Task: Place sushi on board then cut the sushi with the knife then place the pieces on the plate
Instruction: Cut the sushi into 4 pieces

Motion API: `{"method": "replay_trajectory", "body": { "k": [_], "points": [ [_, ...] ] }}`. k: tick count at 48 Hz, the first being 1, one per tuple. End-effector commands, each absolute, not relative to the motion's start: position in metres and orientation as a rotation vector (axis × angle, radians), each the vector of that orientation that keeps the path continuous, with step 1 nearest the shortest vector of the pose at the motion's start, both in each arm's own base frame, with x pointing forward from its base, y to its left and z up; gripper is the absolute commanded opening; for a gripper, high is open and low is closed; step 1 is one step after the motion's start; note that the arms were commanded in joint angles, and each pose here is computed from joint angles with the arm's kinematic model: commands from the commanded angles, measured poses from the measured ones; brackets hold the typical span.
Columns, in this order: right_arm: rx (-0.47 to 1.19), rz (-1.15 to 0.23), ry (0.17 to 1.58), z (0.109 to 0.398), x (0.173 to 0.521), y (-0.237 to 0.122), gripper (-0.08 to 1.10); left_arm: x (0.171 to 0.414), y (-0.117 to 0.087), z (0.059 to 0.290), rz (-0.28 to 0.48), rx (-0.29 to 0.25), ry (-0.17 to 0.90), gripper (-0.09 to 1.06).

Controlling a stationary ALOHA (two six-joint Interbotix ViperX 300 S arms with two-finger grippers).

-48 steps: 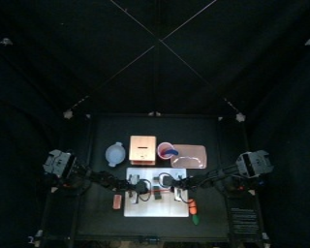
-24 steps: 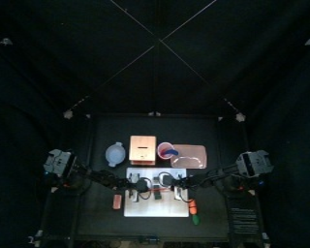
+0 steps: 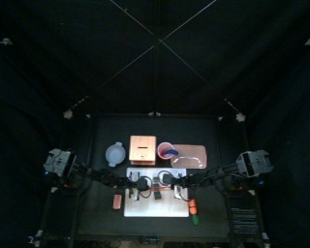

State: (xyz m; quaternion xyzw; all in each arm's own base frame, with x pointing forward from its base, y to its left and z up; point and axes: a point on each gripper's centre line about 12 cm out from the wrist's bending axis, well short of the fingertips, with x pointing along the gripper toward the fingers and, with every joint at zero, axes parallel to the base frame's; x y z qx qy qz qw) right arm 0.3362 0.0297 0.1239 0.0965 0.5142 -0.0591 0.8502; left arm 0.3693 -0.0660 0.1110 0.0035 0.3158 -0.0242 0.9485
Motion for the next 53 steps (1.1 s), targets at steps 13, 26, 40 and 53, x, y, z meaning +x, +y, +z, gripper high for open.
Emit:
{"method": "replay_trajectory", "body": {
  "k": [13,26,40,53],
  "points": [
    [0.23,-0.093,0.936,0.181,0.34,0.036,0.42,0.365,-0.093,0.165,-0.154,0.053,0.489,0.42],
    [0.241,-0.056,0.946,0.18,0.336,0.052,0.42,0.361,-0.12,0.162,-0.22,0.064,0.493,0.42],
    [0.245,-0.063,0.969,0.173,0.333,0.052,0.42,0.364,-0.121,0.149,-0.212,0.057,0.529,0.42],
    [0.244,-0.068,0.979,0.169,0.334,0.05,0.42,0.366,-0.119,0.146,-0.204,0.057,0.537,0.42]
  ]
}}
